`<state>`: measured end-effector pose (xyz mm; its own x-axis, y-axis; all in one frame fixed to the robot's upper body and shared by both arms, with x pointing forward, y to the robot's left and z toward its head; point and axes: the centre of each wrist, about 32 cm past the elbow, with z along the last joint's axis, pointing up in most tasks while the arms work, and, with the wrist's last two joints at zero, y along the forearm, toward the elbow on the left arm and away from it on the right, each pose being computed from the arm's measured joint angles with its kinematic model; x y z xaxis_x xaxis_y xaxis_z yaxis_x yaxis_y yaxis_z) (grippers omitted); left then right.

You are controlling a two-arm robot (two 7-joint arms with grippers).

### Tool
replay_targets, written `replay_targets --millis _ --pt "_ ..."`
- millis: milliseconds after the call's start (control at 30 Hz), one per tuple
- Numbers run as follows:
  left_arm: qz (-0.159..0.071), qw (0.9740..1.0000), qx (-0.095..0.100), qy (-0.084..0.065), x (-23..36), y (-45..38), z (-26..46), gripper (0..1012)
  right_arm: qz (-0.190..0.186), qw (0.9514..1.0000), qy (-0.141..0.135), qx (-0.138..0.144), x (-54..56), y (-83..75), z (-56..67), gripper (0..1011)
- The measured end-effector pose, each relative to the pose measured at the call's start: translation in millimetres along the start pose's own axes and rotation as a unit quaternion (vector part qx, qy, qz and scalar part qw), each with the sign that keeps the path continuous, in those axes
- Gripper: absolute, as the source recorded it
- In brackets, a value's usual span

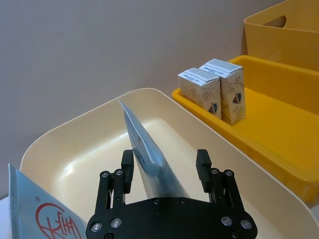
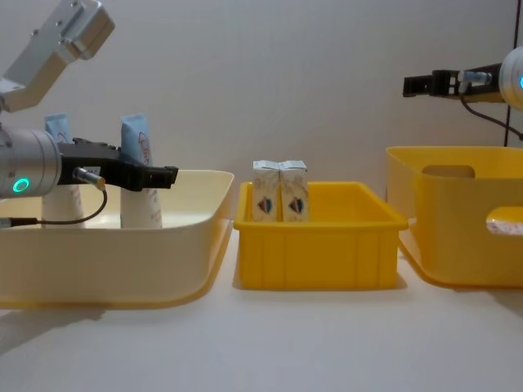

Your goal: Bimanual collaborative sorting of washing and personal care products

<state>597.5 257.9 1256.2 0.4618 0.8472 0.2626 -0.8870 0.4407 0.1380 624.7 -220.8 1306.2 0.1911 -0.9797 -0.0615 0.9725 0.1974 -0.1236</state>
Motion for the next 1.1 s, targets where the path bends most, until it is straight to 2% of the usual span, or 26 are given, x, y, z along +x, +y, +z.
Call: replay_targets --millis 133,200,500,800,1100 --pt "0.000 1.0000 0.000 0.000 0.1 -0.6 -0.2 673 0.000 1.0000 0.000 0.000 0.0 0.0 0.0 1001" --pt "0.000 1.0000 0.000 0.000 0.1 -0.7 -0.1 644 0.000 1.0000 0.000 0.000 0.0 0.0 0.0 1001" --pt "0.000 1.0000 0.000 0.000 0.2 -1.2 -0.3 328 0.000 1.0000 0.000 0.000 0.0 0.0 0.0 1001" --pt "0.000 1.0000 0.000 0.000 0.1 -1.5 -0.2 244 0.000 1.0000 0.000 0.000 0.0 0.0 0.0 1001" --pt "0.000 1.0000 0.000 0.000 0.2 -1.7 -0.2 234 0.000 1.0000 0.000 0.000 0.0 0.0 0.0 1001"
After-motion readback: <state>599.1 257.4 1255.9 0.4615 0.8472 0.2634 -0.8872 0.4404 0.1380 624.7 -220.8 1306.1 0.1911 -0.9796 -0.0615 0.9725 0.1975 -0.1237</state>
